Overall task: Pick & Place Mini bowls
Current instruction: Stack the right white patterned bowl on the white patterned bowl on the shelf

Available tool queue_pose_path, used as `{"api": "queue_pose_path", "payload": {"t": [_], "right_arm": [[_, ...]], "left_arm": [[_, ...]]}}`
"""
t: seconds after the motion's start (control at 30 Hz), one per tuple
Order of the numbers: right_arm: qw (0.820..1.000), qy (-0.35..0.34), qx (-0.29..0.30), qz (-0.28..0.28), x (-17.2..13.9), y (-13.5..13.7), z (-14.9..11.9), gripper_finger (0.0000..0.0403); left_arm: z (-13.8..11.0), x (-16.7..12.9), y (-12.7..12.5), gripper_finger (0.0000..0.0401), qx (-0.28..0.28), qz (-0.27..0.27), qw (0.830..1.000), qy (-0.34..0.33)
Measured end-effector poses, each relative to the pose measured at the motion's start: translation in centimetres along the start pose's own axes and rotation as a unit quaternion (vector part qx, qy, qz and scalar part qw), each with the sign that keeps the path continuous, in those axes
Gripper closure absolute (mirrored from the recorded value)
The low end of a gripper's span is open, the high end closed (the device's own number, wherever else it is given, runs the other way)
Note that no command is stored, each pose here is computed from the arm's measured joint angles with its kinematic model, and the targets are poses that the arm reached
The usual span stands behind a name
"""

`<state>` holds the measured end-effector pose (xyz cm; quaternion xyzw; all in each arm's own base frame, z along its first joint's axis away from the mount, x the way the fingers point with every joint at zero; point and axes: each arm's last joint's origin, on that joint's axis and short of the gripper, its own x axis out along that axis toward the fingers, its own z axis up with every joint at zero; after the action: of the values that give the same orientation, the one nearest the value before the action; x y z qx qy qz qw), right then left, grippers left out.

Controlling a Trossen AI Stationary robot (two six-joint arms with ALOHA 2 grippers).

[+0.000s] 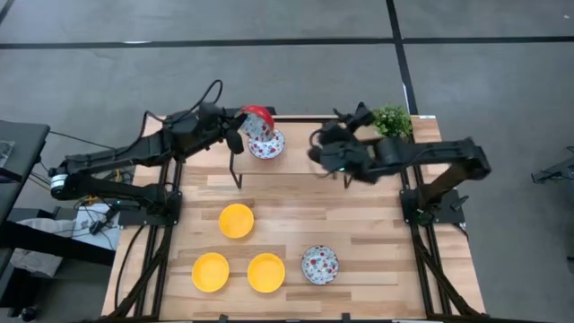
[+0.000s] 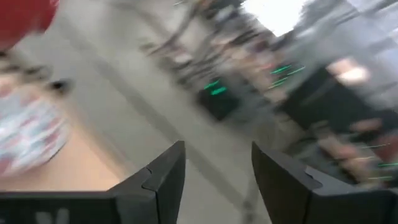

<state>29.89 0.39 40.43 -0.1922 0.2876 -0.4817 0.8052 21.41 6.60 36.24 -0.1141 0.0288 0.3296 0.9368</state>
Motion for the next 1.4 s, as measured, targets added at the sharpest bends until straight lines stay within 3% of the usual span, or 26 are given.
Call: {"api": "queue_pose_path", "payload": {"t": [0.17,0.47,0.8,0.97,1.2,1.4], "right_arm": [[0.989,0.061,-0.005,0.136,-0.6,-2.7,-1.8,0.024],[0.963,0.024,-0.027,0.268,-2.8,-6.0,-2.3,0.0262],[0.93,-0.1,0.069,0.348,-4.1,-8.0,-8.1,0.028],[0.898,-0.158,0.118,0.393,-4.6,-8.5,-11.2,0.028],[0.854,-0.219,0.161,0.444,-4.5,-7.4,-14.4,0.028],[0.834,-0.239,0.208,0.451,-3.9,-6.2,-16.3,0.028]], "left_arm": [[0.7,1.4,-0.5,0.0391,-0.012,-0.01,0.999,0.031],[0.3,4.5,-0.9,0.0391,-0.055,-0.019,0.99,0.13],[1.0,4.5,0.8,0.0391,-0.118,-0.023,0.969,0.214],[0.9,4.5,1.7,0.0391,-0.149,-0.019,0.959,0.242],[0.2,4.9,2.0,0.0391,-0.186,-0.012,0.943,0.276],[-1.1,6.3,1.7,0.0391,-0.219,-0.028,0.921,0.32]]}}
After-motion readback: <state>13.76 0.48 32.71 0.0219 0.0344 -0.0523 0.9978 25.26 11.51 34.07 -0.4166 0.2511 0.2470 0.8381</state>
